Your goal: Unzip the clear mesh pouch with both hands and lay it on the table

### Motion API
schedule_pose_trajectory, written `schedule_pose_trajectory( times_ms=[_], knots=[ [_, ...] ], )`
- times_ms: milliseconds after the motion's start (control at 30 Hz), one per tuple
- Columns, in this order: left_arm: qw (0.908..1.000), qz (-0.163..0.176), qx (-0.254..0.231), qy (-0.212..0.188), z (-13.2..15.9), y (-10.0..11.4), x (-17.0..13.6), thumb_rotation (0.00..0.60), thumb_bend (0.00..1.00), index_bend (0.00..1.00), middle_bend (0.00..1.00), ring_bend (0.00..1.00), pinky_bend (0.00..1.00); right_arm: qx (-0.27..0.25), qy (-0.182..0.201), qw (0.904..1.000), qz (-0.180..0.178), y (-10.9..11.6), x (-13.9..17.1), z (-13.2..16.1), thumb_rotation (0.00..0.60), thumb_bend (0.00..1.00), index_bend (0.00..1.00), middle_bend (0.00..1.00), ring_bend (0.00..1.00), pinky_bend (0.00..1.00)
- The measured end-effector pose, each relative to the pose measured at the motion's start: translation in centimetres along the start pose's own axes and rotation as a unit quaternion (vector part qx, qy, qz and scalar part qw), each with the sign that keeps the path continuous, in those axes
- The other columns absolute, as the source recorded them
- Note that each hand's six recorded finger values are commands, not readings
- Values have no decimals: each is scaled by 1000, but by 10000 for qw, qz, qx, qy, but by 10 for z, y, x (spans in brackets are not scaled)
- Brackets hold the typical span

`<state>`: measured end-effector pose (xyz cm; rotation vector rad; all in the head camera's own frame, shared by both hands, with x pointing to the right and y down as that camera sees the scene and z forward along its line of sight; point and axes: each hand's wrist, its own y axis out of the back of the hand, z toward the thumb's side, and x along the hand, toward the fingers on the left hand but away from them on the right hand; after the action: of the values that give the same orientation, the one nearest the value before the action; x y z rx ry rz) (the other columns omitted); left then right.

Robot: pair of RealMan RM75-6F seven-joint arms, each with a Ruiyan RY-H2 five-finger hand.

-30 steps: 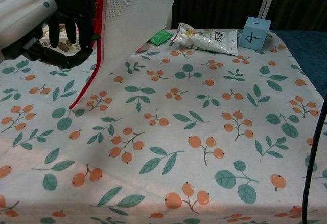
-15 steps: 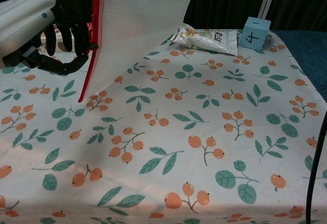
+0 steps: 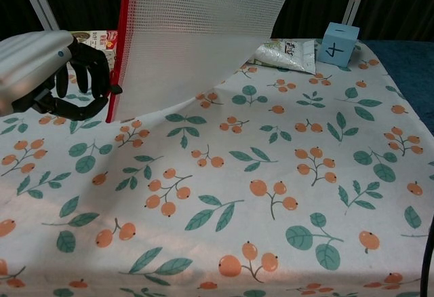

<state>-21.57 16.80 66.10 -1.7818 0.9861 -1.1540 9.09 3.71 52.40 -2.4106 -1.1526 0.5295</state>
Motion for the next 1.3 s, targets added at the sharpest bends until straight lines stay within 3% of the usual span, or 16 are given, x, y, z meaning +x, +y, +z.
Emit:
schedule_pose_trajectory(
  times_ms=[567,1200,1300],
  knots=[
    [9985,-393,103,378,-25,-28,8,600,424,662,546,516,617,-199,106,9996,-157,20,5,5,600,627,938,453,273,251],
    [9950,-695,330,636,-43,-45,12,600,425,667,546,516,617,-244,88,9995,-200,23,3,3,600,626,937,453,277,255],
    [9940,-774,378,667,-45,-46,12,600,424,629,538,513,617,-212,91,9996,-187,22,4,3,600,626,937,453,277,255]
  ],
)
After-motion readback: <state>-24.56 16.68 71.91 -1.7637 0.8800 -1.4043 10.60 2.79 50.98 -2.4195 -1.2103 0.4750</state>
